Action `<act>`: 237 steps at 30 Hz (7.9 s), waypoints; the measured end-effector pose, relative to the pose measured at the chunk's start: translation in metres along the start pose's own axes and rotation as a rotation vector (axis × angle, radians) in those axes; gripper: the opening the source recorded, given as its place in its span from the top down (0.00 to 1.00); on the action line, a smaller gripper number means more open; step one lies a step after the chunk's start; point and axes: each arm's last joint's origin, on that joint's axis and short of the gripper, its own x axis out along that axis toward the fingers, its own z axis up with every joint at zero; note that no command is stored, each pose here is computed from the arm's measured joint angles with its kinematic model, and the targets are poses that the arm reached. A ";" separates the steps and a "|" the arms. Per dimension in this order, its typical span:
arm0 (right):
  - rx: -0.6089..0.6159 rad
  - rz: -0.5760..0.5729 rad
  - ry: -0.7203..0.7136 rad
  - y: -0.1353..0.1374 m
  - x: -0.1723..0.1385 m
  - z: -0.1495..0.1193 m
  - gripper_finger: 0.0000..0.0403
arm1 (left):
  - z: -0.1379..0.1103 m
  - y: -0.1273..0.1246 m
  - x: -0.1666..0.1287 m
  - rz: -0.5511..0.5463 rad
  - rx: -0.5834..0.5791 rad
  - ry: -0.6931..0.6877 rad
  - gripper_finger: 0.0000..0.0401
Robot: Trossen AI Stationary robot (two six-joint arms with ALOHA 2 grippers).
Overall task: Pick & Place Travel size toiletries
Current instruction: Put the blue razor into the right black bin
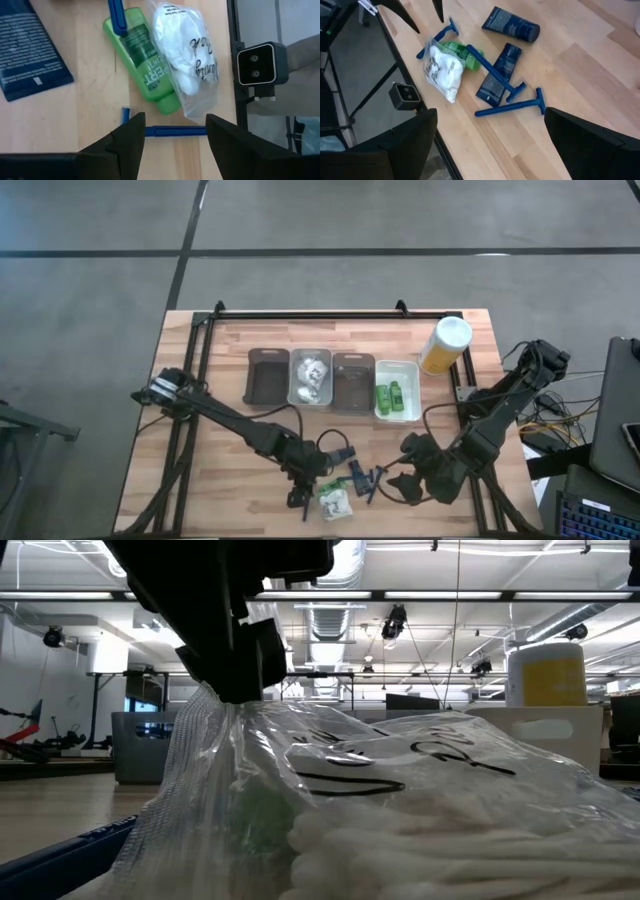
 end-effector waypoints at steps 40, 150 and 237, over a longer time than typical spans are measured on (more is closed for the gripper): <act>0.177 -0.020 0.146 -0.001 0.003 -0.006 0.10 | -0.002 0.008 -0.032 0.017 -0.120 0.082 0.48; 0.918 -0.609 0.298 0.005 0.163 -0.009 0.35 | -0.055 0.015 -0.191 0.339 0.393 -0.125 0.49; -0.005 -0.106 0.184 0.012 0.088 0.151 0.45 | -0.137 0.038 -0.244 0.396 -0.080 -0.273 0.49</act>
